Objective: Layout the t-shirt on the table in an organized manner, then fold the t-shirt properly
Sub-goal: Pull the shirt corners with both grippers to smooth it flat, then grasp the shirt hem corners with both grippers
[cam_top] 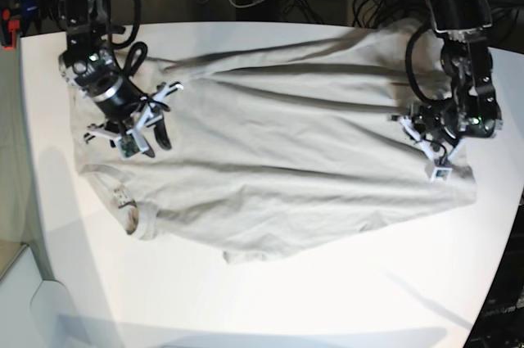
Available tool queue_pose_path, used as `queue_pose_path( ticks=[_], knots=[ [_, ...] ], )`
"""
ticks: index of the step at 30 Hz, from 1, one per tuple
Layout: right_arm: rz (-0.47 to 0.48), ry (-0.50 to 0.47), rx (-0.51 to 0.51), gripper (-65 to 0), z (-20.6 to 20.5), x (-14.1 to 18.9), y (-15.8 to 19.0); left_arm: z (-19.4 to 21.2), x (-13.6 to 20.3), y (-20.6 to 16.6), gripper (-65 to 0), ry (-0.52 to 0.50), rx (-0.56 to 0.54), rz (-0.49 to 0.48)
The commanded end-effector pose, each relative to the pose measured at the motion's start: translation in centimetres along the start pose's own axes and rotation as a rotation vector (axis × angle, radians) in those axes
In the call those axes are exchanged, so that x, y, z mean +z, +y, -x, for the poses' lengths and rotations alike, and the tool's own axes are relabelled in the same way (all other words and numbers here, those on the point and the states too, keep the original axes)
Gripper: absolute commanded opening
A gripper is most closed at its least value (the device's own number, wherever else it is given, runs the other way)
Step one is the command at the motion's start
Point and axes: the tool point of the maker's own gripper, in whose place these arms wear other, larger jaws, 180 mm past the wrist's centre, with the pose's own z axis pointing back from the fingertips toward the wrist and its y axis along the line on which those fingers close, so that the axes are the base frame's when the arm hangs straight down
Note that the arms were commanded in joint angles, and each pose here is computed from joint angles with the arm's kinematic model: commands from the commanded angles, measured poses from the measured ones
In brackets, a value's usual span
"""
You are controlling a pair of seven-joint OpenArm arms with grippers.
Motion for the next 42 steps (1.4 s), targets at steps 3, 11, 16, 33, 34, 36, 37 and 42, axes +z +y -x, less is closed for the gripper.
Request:
queue_pose_path(
  ticks=[3,11,16,33,34,36,37,42],
  knots=[
    [0.016,0.026,-0.002,-45.3,1.2,0.0,-1.3,0.7,0.3,2.4,-54.9,0.034,-0.03,-0.087],
    [-0.091,0.098,0.0,-45.4,4.4,0.6,2.4,4.6,1.6,6.9,-54.9,0.134,-0.08,-0.205],
    [-0.31,0.099,0.069,-45.6,4.8,2.6,7.3,4.2,3.0,9.5,-54.9,0.135,-0.096,-0.263],
    [-0.303,0.01,0.094,-45.3,1.4,3.2,8.0,-1.1,5.9,5.5,-54.7,-0.015,-0.149,-0.253],
    [-0.297,-0.005,0.1,-45.3,0.7,2.9,7.7,-1.0,5.8,5.6,-54.7,-0.012,-0.149,-0.254],
    [-0.286,-0.031,0.112,-45.3,-0.4,2.3,7.1,-0.1,5.7,5.7,-54.7,0.009,-0.149,-0.254],
    [-0.277,-0.05,0.122,-45.3,-1.3,1.9,6.6,0.5,5.6,5.7,-54.7,0.021,-0.153,-0.255],
    [-0.241,-0.113,0.109,-45.3,-5.0,-2.0,4.5,2.4,5.7,5.5,-54.8,0.049,-0.164,-0.256]
  ],
)
